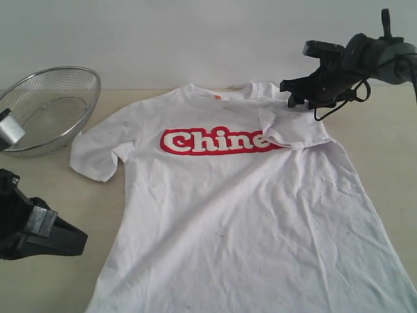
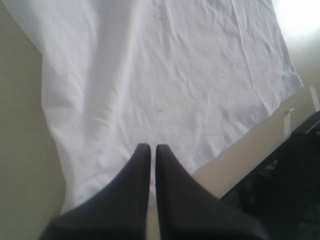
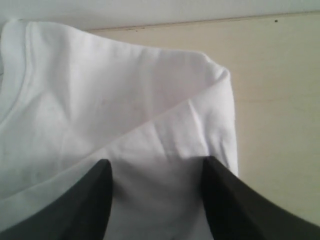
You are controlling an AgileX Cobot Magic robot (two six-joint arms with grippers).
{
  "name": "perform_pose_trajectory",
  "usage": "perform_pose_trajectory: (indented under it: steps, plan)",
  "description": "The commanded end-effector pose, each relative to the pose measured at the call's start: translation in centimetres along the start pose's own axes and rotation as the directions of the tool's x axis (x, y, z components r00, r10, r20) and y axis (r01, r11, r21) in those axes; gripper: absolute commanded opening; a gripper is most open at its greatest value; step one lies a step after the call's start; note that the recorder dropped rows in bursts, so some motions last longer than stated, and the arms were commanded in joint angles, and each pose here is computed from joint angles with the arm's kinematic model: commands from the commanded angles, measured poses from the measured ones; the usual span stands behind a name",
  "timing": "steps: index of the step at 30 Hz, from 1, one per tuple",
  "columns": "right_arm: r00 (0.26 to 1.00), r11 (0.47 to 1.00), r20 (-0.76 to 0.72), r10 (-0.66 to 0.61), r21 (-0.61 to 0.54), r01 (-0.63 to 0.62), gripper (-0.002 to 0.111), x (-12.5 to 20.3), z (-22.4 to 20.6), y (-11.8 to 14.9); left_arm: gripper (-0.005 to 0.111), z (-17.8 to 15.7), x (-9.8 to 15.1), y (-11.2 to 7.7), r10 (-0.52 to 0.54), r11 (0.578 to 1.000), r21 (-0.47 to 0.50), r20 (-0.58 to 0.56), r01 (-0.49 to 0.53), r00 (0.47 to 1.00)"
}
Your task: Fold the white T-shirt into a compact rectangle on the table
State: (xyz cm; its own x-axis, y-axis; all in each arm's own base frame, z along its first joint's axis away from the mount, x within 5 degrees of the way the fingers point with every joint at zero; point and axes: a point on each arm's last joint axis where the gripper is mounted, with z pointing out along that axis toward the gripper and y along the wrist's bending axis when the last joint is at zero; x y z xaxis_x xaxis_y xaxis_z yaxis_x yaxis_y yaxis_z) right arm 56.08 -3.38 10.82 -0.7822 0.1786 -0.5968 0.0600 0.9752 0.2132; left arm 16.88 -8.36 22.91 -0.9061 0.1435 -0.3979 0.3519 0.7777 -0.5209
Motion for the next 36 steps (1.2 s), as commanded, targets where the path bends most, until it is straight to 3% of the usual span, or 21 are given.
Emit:
perform_pose_trajectory:
  steps: [1, 10, 15, 17, 20, 22, 24, 25, 36]
  plan:
    - [0.999, 0.999, -0.038, -0.011, 0.034, 0.012, 0.050, 0.9, 0.9, -1.5, 0.004, 0.0, 0.0, -0.2, -0.003, 1.000, 0.019, -0.004, 0.003, 1.000]
    - [0.999, 0.998, -0.036, 0.024, 0.058, -0.022, 0.050, 0.4, -0.1, -3.0, 0.004, 0.0, 0.0, -0.2, -0.006, 1.000, 0.022, -0.003, 0.006, 1.000]
    - [1.000, 0.999, 0.000, 0.019, 0.045, -0.019, 0.050, -1.3, -2.4, -2.3, 0.004, 0.0, -0.1, -0.2, -0.006, 1.000, 0.020, -0.001, 0.006, 1.000]
    - [1.000, 1.000, -0.001, 0.030, 0.008, -0.030, 0.050, -2.3, -4.4, -1.5, 0.004, 0.0, -0.1, -0.2, 0.002, 1.000, 0.019, 0.001, -0.002, 1.000]
    - [0.988, 0.990, -0.147, 0.055, -0.117, -0.073, 0.049, -1.8, -6.3, 0.2, 0.004, 0.0, -0.1, -0.2, 0.005, 1.000, 0.019, 0.000, -0.005, 1.000]
    - [0.969, 0.985, -0.243, 0.051, -0.147, -0.089, 0.035, -1.0, -6.6, 0.5, 0.004, 0.0, -0.1, -0.2, 0.012, 1.000, 0.020, 0.001, -0.012, 1.000]
    - [0.952, 0.984, -0.304, 0.050, -0.149, -0.099, 0.007, -0.3, -6.6, 0.6, 0.004, 0.0, -0.1, -0.2, 0.012, 1.000, 0.020, 0.001, -0.012, 1.000]
    - [0.948, 0.984, -0.314, 0.047, -0.151, -0.099, 0.000, -0.2, -6.7, 0.6, 0.004, 0.0, -0.1, -0.2, 0.012, 1.000, 0.020, 0.001, -0.012, 1.000]
    - [0.922, 0.998, -0.385, 0.050, -0.009, -0.058, 0.000, 1.6, -4.5, -1.3, 0.004, 0.0, -0.2, -0.3, 0.003, 0.999, 0.035, 0.011, -0.004, 1.000]
